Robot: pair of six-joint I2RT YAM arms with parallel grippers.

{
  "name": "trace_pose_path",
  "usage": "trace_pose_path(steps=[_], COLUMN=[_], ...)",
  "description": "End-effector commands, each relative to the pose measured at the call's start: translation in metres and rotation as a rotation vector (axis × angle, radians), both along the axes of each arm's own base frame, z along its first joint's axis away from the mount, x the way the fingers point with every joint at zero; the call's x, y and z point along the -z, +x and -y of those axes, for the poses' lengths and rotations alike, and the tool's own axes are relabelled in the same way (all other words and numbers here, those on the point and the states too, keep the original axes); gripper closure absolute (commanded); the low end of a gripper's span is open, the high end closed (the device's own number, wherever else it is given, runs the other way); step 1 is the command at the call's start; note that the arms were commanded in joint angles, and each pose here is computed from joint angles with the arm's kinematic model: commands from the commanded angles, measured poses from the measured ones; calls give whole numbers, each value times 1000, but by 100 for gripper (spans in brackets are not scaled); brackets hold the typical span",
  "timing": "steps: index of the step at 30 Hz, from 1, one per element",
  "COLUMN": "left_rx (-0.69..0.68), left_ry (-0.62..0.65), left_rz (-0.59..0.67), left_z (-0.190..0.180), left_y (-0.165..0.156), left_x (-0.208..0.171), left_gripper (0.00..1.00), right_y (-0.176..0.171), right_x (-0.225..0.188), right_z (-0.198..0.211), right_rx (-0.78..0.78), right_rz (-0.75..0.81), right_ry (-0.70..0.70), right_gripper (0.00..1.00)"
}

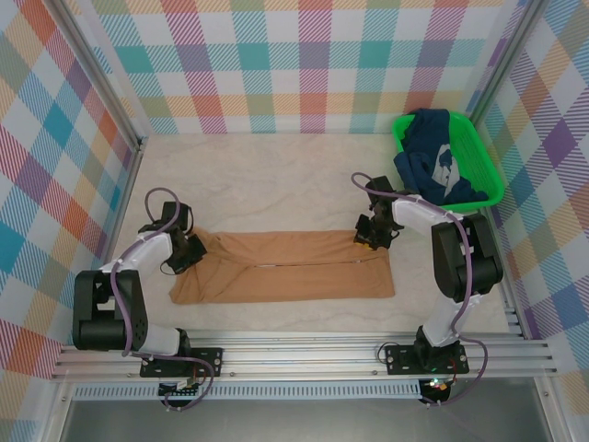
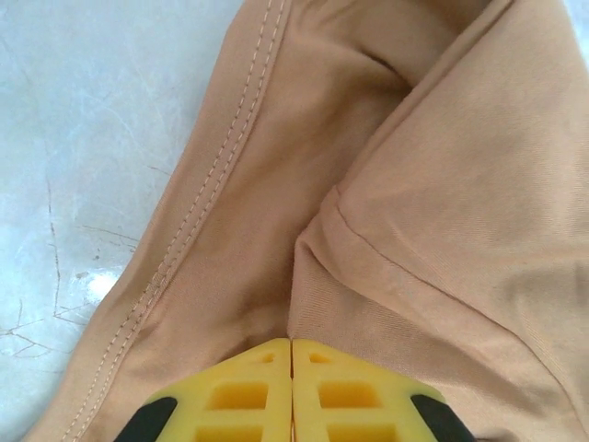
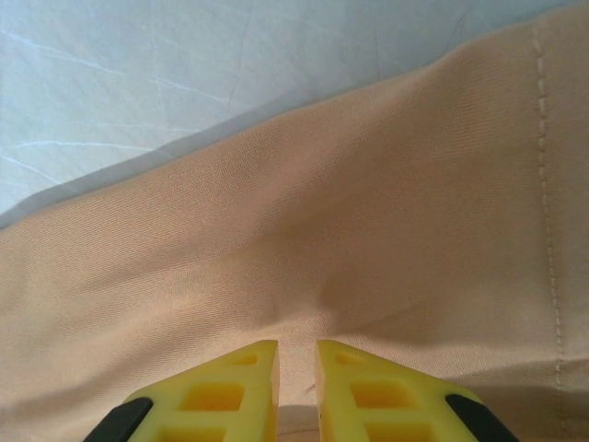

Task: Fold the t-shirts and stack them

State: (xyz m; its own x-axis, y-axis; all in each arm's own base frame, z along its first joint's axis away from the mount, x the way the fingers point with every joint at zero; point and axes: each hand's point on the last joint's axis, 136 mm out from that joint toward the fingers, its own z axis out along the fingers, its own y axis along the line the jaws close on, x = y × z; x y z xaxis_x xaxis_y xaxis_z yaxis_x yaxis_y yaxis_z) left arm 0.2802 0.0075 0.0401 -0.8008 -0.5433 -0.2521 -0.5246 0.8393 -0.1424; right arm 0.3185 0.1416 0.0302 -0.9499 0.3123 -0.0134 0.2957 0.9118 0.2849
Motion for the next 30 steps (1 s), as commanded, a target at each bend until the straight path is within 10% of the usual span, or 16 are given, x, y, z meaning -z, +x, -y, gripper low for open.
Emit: trace_pose_path(steps=[1, 30], left_rx=[2, 11], left_ry=[21, 89], left_rz=[30, 63], left_z=[-7, -17], left_y=[4, 22], left_x=[-17, -36], left_gripper=[93, 100], right_y=[-2, -5], right_x=[4, 10], right_z=[-2, -2], right_rx=[-15, -18], right_rz=[-19, -43], right_ry=[5, 2], right_gripper=[83, 86])
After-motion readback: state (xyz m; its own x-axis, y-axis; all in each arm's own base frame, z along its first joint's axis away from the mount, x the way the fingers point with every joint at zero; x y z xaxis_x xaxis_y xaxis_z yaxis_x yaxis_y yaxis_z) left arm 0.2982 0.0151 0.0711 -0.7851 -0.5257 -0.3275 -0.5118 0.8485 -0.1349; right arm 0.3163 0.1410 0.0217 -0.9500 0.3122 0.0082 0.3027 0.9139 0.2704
